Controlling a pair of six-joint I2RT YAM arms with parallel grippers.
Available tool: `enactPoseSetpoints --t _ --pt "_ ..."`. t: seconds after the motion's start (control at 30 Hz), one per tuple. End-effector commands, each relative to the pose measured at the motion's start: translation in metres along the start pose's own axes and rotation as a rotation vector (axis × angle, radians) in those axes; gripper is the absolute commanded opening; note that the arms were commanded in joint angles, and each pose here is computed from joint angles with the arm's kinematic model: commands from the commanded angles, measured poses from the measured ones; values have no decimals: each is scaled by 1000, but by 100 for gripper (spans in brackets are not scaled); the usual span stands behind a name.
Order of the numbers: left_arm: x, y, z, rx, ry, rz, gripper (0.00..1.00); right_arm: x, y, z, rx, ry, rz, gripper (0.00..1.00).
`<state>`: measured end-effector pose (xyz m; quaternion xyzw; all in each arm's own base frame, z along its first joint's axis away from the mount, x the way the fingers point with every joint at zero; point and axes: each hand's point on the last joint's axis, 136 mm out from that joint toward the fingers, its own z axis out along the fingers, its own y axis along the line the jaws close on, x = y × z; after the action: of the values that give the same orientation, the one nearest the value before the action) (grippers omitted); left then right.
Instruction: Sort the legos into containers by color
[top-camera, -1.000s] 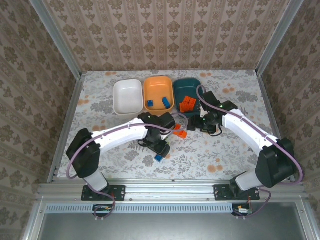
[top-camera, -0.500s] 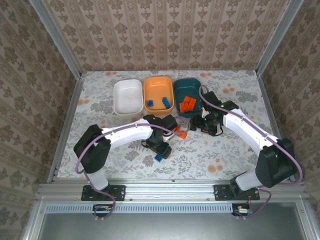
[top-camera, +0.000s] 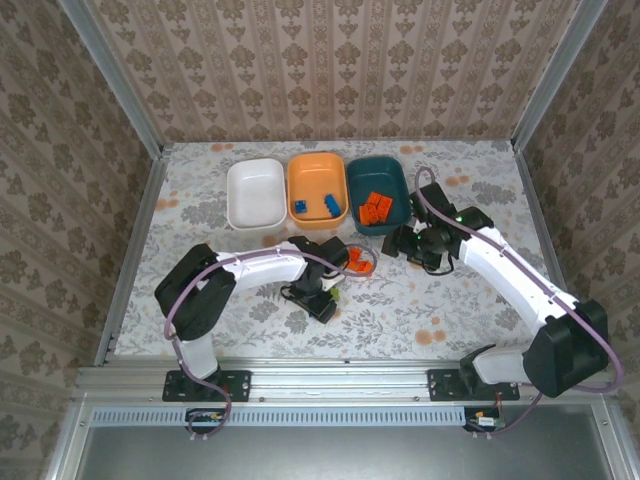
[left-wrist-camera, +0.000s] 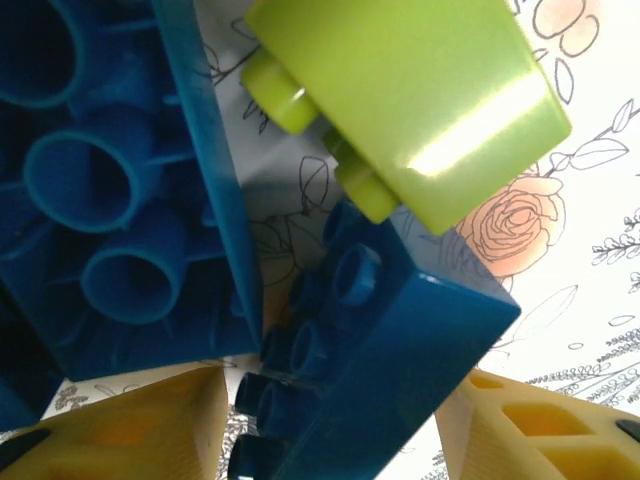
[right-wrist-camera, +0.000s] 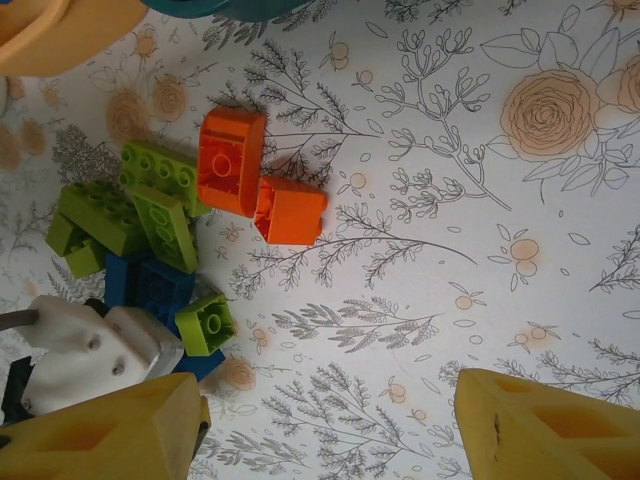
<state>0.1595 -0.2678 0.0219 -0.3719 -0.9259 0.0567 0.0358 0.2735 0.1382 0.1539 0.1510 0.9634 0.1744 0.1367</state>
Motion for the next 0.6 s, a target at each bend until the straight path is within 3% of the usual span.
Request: enactPoseSetpoints --t 0.0,0.1,0.33,0.43,0.57 --pt "-2 -7 9 8 8 35 57 6 -15 0 47 -4 43 69" --pt "-4 -5 15 -12 21 17 52 5 -13 2 30 -4 22 69" --pt "-11 -3 9 -58 36 -27 29 -4 6 5 -56 41 -39 69" --pt "-8 -12 -5 -53 46 -10 20 -9 12 3 -77 44 -49 69" --pt "0 -20 -35 -49 26 19 16 -15 14 1 -103 32 -43 70"
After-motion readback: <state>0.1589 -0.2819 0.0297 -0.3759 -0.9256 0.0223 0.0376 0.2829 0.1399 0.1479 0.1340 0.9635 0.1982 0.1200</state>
